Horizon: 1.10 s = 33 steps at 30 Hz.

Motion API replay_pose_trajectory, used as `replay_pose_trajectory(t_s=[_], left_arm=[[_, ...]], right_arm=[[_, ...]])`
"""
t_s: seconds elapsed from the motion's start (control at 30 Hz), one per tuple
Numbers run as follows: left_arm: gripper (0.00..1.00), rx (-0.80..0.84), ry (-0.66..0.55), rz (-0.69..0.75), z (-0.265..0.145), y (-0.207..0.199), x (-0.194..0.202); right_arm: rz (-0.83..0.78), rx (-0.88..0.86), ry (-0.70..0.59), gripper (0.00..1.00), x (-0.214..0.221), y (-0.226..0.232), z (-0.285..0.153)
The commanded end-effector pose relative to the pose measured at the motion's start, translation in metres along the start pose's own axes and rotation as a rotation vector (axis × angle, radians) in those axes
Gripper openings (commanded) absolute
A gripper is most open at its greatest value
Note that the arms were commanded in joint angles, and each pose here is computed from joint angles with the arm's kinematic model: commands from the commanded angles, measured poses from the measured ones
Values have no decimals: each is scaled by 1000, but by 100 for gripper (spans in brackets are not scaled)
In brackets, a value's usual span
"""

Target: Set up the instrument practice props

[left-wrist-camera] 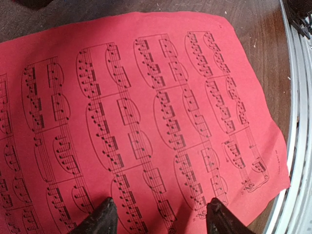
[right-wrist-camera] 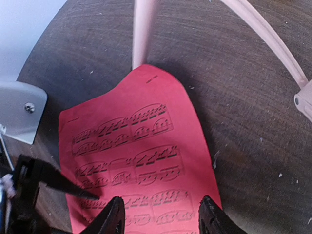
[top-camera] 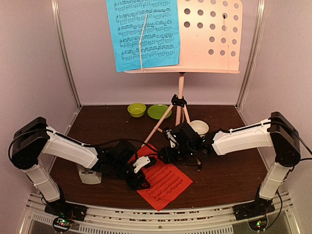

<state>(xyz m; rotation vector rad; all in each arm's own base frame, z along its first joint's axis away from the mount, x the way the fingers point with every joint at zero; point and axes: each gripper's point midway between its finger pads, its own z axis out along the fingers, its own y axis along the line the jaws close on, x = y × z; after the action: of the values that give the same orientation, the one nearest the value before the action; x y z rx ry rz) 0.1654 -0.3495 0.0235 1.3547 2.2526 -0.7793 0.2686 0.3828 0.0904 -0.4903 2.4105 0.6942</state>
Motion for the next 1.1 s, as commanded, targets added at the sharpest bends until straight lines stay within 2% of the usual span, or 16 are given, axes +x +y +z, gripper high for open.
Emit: replay_pose_trajectory(t_s=[0.0,0.17,0.5,0.7,0.93,1.07], left_arm=[[64,29,85,22,5,-4,31],[64,25,76,42,4,-1,29],[64,40,76,68,1,-4,24],[64,38,65,80,-3,-5,18],[63,21,64,86,-6,-3,15],[65,-24,-10,85,-21,-1,-3]], right_arm=[[-4,14,-40,52,-18,-5,15],[-20,16,-28,54,-27,-4,35],[-38,-9,-42,73,-43,-5,62],[-99,-61,-50,79,-50,1,71],[-132,-136,-31,75,-48,12,70],[-139,-148,-46,73,-46,17,51]])
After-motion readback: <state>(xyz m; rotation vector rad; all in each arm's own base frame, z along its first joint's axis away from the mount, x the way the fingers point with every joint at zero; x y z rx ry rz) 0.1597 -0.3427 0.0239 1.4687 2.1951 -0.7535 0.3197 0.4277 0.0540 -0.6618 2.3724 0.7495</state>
